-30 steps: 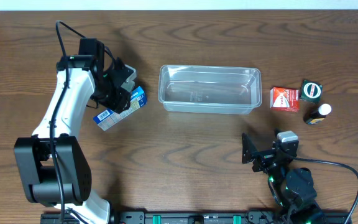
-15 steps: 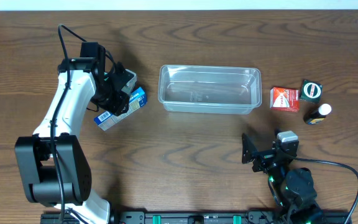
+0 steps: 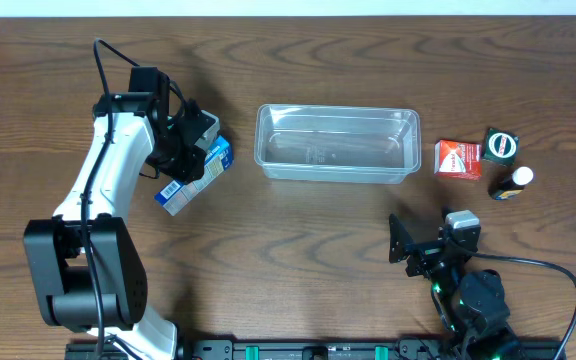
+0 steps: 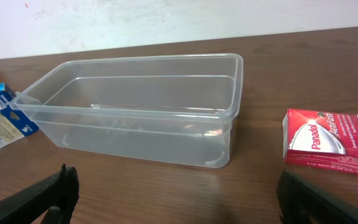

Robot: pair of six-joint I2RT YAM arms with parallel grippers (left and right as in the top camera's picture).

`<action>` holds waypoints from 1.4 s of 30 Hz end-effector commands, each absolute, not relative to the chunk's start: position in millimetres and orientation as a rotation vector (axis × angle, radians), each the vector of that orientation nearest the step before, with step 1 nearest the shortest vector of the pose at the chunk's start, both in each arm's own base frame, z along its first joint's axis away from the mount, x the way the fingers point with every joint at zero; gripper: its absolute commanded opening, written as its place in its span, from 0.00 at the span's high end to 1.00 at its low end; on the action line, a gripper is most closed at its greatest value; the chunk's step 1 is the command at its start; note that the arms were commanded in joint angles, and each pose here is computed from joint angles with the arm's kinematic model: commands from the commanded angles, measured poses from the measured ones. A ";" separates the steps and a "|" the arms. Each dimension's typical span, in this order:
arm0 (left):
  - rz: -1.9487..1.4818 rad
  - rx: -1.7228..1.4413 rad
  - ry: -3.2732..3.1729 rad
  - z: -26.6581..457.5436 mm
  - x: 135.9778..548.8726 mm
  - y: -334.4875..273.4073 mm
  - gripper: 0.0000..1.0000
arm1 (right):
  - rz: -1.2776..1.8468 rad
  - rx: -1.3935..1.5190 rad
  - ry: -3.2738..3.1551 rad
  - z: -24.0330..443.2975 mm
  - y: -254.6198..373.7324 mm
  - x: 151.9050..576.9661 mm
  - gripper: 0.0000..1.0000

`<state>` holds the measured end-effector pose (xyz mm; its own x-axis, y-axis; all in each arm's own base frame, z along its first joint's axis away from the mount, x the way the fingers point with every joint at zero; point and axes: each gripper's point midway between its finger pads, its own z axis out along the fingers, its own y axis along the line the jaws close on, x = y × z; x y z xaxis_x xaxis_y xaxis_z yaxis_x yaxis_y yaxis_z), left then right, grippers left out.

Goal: Pack container
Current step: 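Lift the blue box with the left gripper over the clear container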

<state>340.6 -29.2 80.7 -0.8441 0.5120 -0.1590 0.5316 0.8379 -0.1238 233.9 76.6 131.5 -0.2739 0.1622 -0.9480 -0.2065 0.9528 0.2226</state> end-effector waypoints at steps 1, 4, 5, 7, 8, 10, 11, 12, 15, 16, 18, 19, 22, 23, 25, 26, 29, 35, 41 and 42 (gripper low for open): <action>-0.236 0.833 2.909 76.0 339.6 -27.7 0.70 | 0.345 -0.047 1.815 130.1 77.1 233.6 0.01; -0.219 0.834 2.912 75.6 339.9 -25.8 0.71 | 0.345 -0.047 1.815 130.1 77.1 233.6 0.01; -0.214 0.834 2.913 75.6 339.9 -25.2 0.72 | 0.345 -0.047 1.815 130.1 77.1 233.6 0.01; -0.209 0.834 2.914 75.5 340.1 -24.7 0.72 | 0.345 -0.047 1.815 130.1 77.1 233.6 0.01; -0.208 0.834 2.912 75.5 340.6 -24.7 0.73 | 0.345 -0.047 1.815 130.1 77.1 233.6 0.01; -0.207 0.833 2.910 75.5 341.2 -24.6 0.73 | 0.345 -0.047 1.815 129.9 77.1 233.6 0.01; -0.206 0.833 2.909 75.6 341.5 -24.6 0.74 | 0.345 -0.047 1.815 129.9 77.1 233.6 0.01; -0.206 0.833 2.908 75.6 341.7 -24.6 0.75 | 0.345 -0.047 1.815 130.1 77.1 233.6 0.01; -0.204 0.832 2.906 75.6 342.3 -24.6 0.80 | 0.345 -0.047 1.815 129.9 77.1 233.6 0.01; -0.204 0.832 2.905 75.6 342.5 -24.6 0.81 | 0.345 -0.047 1.815 130.1 77.1 233.6 0.01; -0.202 0.832 2.902 75.7 343.3 -24.6 0.81 | 0.345 -0.047 1.815 130.1 77.1 233.6 0.01; -0.201 0.831 2.901 75.8 343.6 -24.6 0.81 | 0.345 -0.047 1.815 129.9 77.1 233.6 0.01; -0.197 0.830 2.892 78.0 345.0 -24.5 0.82 | 0.345 -0.047 1.815 130.1 77.1 233.6 0.01; -0.193 0.829 2.884 80.4 346.5 -24.5 0.81 | 0.345 -0.047 1.815 129.9 77.1 233.6 0.01; -0.178 0.819 2.859 89.5 352.0 -24.4 0.81 | 0.345 -0.047 1.815 129.9 77.1 233.6 0.01; -0.165 0.815 2.840 95.9 355.5 -24.0 0.81 | 0.345 -0.047 1.815 129.9 77.1 233.6 0.01; -0.124 0.808 2.756 123.9 367.8 -25.1 0.86 | 0.345 -0.047 1.815 130.1 77.1 233.6 0.01; -0.039 0.822 2.526 198.4 385.8 -40.5 0.88 | 0.345 -0.047 1.815 130.1 77.1 233.6 0.01; 0.004 0.877 2.284 256.7 391.0 -73.9 0.88 | 0.345 -0.047 1.815 129.9 77.1 233.6 0.01; 0.006 0.887 2.242 265.9 391.0 -80.9 0.88 | 0.345 -0.047 1.815 129.9 77.1 233.6 0.01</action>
